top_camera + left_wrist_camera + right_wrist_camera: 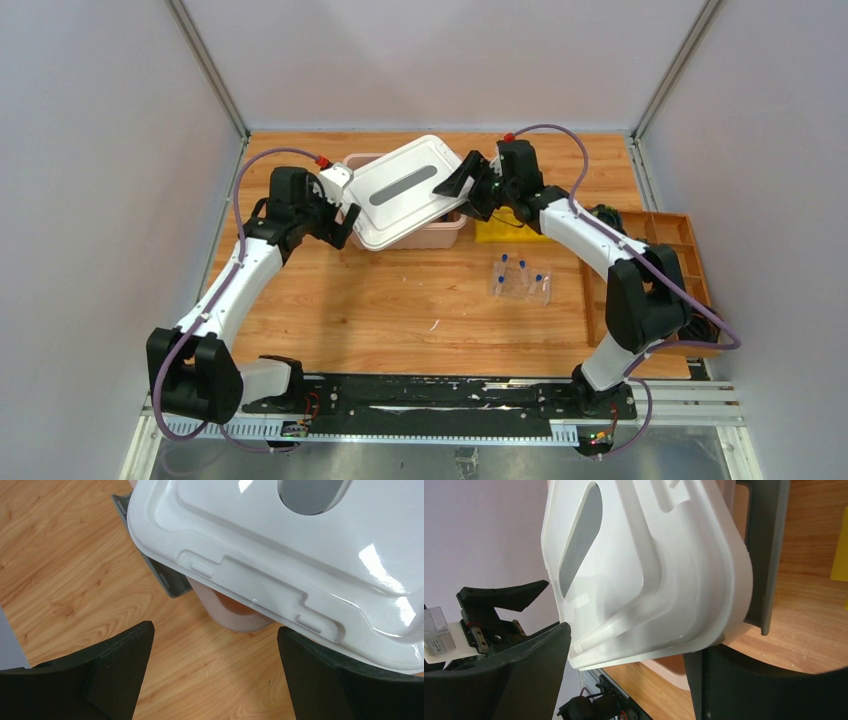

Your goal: Organize the chemistry lab equipment

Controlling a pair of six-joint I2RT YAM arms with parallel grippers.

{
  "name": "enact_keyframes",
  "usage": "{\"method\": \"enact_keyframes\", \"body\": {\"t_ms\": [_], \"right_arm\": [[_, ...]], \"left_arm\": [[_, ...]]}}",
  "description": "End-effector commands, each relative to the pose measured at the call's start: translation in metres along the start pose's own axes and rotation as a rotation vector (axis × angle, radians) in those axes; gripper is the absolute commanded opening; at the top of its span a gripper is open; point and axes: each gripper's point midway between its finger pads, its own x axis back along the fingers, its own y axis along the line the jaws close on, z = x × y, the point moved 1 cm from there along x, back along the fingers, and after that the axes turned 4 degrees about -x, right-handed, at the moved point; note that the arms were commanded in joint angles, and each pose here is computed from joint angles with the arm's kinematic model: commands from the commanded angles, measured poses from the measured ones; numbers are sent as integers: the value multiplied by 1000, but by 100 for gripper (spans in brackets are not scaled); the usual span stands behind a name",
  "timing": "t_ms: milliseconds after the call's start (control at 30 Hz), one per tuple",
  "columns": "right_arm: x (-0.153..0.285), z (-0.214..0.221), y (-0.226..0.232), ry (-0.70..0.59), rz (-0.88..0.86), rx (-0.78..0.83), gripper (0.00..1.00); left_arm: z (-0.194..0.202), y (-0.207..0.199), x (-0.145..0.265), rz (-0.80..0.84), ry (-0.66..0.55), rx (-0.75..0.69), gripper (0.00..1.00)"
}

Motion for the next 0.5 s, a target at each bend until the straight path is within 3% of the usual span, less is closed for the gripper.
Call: {"method": "enact_keyframes", "body": {"t_ms": [0,467], "right_arm": [[4,20,-15,177,95,47,84],[39,29,-22,285,238,183,91]], "left_arm": [[-15,5,6,-21,-44,-15,100],[-23,6,40,-24,-20,-44,100]]}}
